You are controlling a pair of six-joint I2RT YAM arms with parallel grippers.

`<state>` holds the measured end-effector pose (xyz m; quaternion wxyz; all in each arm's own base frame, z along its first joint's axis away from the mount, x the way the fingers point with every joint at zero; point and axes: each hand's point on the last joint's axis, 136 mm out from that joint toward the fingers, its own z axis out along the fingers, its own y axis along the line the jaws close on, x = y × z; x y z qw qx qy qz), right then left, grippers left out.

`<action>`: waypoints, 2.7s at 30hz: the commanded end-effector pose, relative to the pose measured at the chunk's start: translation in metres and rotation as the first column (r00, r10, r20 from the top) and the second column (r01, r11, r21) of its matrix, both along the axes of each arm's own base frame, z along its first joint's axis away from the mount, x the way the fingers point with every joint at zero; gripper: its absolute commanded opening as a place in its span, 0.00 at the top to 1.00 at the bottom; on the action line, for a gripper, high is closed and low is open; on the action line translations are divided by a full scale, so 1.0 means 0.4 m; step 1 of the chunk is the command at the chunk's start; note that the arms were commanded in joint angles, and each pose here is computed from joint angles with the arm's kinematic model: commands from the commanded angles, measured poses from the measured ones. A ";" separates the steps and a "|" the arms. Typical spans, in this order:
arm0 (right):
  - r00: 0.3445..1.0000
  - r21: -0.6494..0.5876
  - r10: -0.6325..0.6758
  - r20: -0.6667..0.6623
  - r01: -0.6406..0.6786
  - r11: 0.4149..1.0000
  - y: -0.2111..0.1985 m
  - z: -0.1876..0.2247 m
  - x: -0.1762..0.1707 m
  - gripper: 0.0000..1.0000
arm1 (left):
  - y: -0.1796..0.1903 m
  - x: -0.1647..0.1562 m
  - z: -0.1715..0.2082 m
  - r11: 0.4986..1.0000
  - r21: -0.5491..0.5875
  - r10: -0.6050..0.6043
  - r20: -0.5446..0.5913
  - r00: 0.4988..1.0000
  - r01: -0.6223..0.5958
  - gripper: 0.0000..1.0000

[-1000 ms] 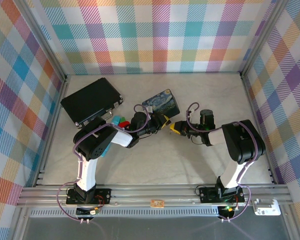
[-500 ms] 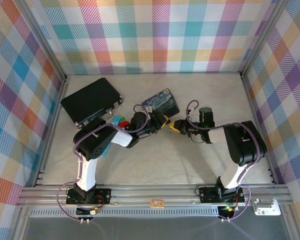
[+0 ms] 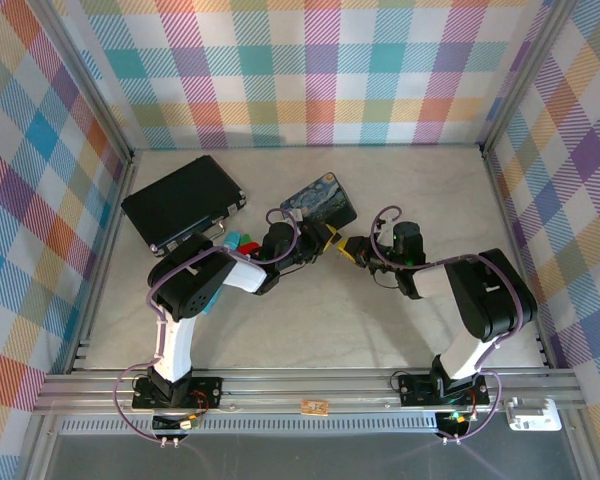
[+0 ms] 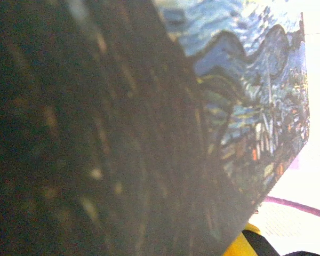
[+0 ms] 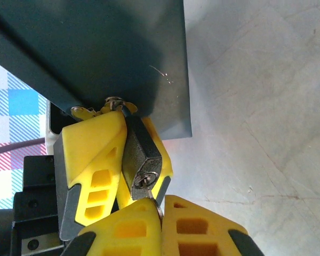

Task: Unlock a padlock with a key

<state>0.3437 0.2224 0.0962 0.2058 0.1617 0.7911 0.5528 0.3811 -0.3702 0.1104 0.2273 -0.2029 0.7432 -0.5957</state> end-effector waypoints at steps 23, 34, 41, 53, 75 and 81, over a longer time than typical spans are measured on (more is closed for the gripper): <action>0.970 -0.045 -0.229 -0.075 0.227 0.973 -0.070 -0.018 0.109 1.00 | -0.168 -0.183 0.186 0.932 -0.142 -0.313 0.142 0.939 0.332 1.00; 0.967 -0.069 -0.252 -0.028 0.250 0.966 -0.063 -0.033 0.118 0.97 | -0.156 -0.165 0.204 0.944 -0.176 -0.262 0.118 0.958 0.280 1.00; 0.974 -0.117 -0.227 0.013 0.227 0.967 -0.079 -0.023 0.084 0.77 | -0.102 -0.100 0.148 0.987 -0.068 -0.142 0.083 0.986 0.148 1.00; 0.975 -0.180 -0.209 0.075 0.219 0.959 -0.124 0.022 0.021 0.63 | -0.076 0.009 0.148 1.000 -0.016 0.007 0.113 0.994 -0.005 1.00; 0.978 0.041 -0.186 0.099 0.183 0.982 -0.090 0.084 -0.027 0.63 | -0.087 0.019 0.135 0.999 -0.042 0.012 0.112 0.994 -0.008 1.00; 0.978 0.065 -0.186 0.098 0.180 0.981 -0.078 0.090 -0.026 0.65 | -0.085 0.017 0.131 0.999 -0.039 0.015 0.107 0.994 -0.010 1.00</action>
